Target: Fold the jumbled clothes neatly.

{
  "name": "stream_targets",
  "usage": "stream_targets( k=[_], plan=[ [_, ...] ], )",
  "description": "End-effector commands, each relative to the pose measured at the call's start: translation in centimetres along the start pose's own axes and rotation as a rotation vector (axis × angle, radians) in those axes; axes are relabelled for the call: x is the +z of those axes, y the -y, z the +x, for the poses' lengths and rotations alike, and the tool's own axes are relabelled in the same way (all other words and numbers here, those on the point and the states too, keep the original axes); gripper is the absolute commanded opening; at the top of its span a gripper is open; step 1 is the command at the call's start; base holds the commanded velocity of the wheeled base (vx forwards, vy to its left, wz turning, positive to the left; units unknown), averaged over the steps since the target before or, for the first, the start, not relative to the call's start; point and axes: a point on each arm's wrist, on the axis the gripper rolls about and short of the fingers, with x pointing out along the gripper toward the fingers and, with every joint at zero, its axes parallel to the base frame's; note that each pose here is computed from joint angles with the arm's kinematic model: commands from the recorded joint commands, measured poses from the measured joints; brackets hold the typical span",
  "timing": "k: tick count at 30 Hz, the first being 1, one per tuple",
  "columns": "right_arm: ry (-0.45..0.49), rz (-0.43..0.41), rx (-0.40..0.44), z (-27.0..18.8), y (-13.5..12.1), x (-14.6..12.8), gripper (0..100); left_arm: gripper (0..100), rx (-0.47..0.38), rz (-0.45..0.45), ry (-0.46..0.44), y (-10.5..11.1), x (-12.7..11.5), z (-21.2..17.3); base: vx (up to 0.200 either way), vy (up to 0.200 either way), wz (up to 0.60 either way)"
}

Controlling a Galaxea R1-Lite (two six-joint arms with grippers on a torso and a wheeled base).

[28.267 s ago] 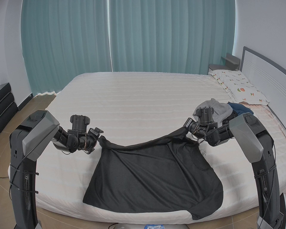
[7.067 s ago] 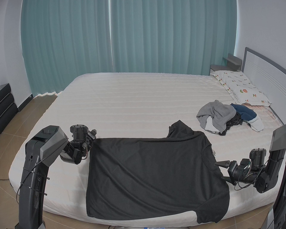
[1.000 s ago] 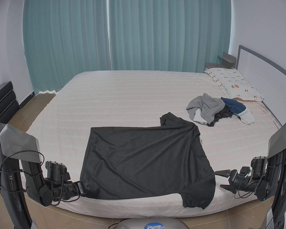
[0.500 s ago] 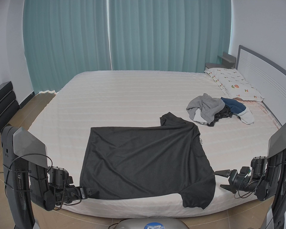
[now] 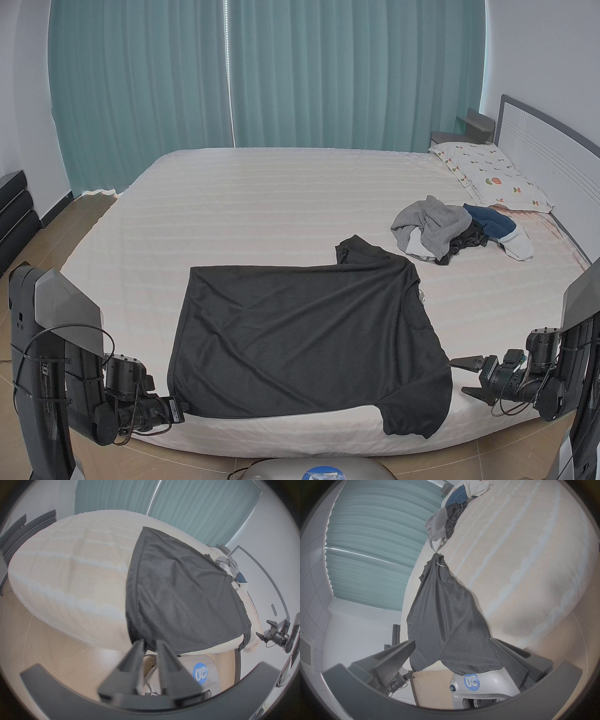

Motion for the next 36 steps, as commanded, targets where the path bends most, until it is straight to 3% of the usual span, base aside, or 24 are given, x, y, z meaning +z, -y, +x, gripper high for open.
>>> stream_targets(
  k=[1, 27, 31, 36],
  plan=[
    [0.008, -0.008, 0.011, 0.0, -0.1, 0.1, 100, 0, 0.035, -0.028, -0.001, -0.8, -0.2, -0.5, 0.0, 0.0, 0.0],
    [0.005, -0.041, -0.008, 0.4, -0.1, -0.3, 100, 0, 0.084, -0.032, 0.071, -1.5, 0.5, -2.7, 0.0, 0.0, 0.0],
    [0.075, -0.072, -0.053, 0.7, -0.2, 0.1, 100, 0, 0.115, -0.002, 0.064, -1.7, 0.2, -2.7, 0.0, 0.0, 0.0],
    [0.09, -0.102, -0.085, 1.6, -0.4, -0.3, 100, 0, 0.101, -0.009, 0.083, -1.5, 0.6, -2.4, 0.0, 0.0, 0.0]
  ],
)
